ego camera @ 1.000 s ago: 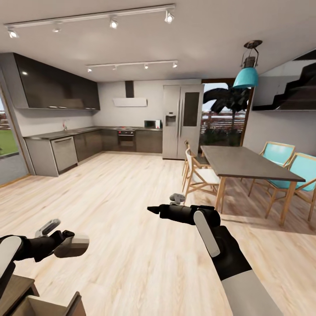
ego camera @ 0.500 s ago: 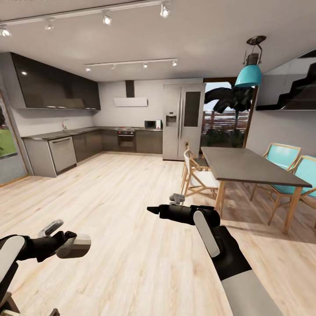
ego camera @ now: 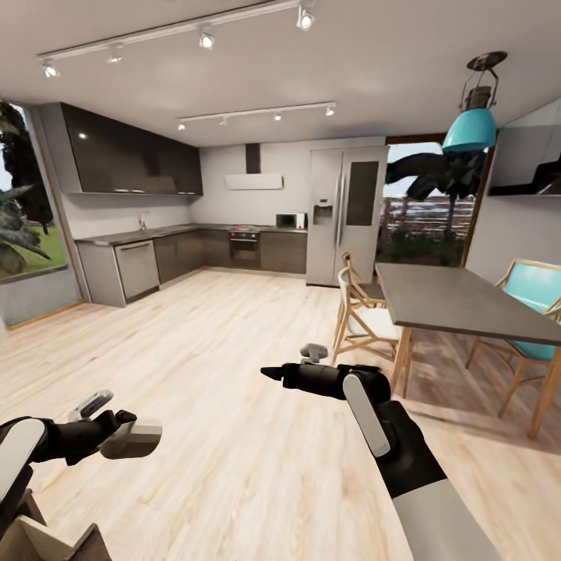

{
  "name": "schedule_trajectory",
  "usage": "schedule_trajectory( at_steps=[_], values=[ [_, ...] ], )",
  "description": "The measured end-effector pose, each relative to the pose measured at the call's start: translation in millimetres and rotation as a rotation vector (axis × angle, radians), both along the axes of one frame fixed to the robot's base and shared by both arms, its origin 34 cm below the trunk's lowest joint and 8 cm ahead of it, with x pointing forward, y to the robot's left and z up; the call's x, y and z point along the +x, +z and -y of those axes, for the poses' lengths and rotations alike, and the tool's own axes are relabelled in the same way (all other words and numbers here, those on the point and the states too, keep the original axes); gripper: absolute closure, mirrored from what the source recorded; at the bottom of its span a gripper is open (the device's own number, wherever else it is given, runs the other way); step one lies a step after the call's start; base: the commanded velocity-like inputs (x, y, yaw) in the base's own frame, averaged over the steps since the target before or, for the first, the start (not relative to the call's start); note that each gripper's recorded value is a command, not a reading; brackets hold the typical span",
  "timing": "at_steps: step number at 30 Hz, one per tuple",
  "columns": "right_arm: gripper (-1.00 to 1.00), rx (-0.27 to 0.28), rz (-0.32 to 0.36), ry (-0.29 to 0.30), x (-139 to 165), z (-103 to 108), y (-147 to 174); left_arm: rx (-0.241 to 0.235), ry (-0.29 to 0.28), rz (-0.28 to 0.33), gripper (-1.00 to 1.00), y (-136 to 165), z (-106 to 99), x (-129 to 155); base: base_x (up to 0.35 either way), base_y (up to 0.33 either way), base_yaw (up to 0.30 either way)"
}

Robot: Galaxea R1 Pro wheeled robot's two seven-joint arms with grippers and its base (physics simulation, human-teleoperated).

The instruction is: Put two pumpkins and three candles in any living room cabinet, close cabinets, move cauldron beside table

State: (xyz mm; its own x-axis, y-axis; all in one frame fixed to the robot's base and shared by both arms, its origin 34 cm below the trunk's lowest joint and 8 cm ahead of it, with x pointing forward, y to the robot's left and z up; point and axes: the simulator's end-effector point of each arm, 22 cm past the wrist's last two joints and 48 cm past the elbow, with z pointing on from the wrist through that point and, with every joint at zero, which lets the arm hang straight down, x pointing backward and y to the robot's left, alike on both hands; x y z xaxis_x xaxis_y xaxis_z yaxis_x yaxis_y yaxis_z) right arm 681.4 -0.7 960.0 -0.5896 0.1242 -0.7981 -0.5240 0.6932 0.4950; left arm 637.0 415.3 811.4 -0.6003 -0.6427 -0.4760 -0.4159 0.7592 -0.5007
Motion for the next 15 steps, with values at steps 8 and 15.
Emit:
schedule_trajectory(
  at_steps=[8,15],
  values=[
    [-1.00,0.000,0.000,0.000,-0.1,0.1,0.2,0.001,0.001,-0.001,1.00,-0.1,-0.1,-0.3,0.135,-0.308,0.269],
    [-1.00,0.000,0.001,0.000,-0.3,-0.1,0.3,0.002,0.000,-0.002,1.00,-0.1,0.1,-0.4,0.234,-0.247,0.269]
  ],
)
